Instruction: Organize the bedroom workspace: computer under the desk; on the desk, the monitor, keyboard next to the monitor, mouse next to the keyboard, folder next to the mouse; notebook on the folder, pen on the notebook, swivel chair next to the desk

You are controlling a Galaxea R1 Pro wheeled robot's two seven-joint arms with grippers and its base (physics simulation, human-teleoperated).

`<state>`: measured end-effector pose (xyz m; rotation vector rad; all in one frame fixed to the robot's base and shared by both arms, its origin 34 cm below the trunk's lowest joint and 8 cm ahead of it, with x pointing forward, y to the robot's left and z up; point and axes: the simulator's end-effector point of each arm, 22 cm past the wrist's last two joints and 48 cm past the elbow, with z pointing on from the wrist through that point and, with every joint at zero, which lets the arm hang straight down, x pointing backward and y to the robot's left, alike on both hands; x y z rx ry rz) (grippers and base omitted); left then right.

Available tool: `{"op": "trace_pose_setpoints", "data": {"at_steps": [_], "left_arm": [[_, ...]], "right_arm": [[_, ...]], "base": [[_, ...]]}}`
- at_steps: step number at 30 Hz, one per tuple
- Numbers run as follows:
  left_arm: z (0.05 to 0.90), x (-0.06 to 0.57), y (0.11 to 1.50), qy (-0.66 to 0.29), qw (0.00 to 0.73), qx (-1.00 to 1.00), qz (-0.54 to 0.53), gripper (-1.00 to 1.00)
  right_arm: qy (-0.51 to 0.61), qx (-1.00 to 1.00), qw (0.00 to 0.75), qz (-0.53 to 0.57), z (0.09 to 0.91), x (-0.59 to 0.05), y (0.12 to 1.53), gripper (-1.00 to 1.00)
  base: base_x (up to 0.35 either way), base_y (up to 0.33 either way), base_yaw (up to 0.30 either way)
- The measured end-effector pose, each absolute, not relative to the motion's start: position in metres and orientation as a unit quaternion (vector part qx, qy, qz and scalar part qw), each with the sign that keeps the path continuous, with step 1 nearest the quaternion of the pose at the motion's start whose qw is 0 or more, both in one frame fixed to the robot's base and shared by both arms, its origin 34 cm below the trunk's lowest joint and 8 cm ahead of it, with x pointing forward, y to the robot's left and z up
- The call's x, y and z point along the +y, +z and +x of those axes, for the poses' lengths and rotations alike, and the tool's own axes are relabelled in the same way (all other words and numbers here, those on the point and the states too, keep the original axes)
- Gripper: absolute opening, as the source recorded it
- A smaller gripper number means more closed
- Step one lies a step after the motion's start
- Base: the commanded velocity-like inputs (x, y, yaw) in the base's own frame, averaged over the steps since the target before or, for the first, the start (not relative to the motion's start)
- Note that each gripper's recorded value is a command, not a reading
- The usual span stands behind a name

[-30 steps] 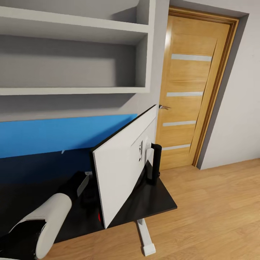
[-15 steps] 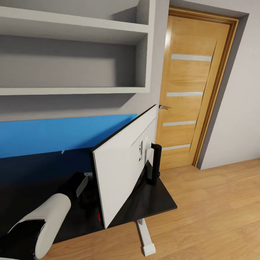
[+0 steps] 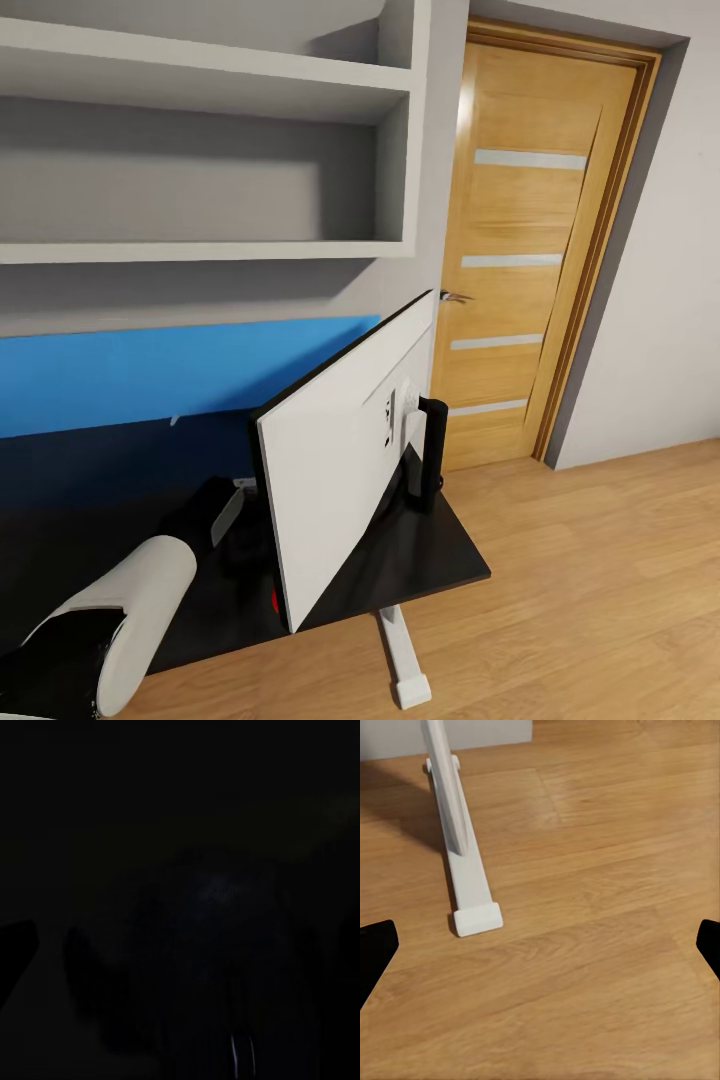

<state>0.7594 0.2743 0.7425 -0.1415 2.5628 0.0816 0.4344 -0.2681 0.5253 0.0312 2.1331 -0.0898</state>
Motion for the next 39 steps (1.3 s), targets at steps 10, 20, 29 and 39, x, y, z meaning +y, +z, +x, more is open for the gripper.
{"op": "trace_pose_setpoints", "data": {"at_steps": [10,20,29,39], "left_arm": [[0.7593,0.2742,0.7425,0.03,0.283,0.957,-0.053,1.0],[0.7593,0.2743,0.7425,0.03,0.283,0.957,-0.053,1.0],[0.7593,0.2742,0.7425,0.03,0.283,0.957,-0.053,1.0],[0.7593,0.2742,0.7425,0.03,0.283,0.957,-0.053,-1.0]], "right_arm": [[-0.037,0.876,0.48,0.013,0.4339,-0.2685,0.5245,1.0],[-0.037,0.876,0.48,0.013,0.4338,-0.2684,0.5244,1.0],[-0.038,0.876,0.48,0.013,0.4338,-0.2684,0.5243,1.0],[-0.038,0.876,0.48,0.013,0.4338,-0.2688,0.5244,1.0]], "base": [[0.0,0.0,0.0],[0.0,0.0,0.0],[0.0,0.0,0.0],[0.0,0.0,0.0]]}}
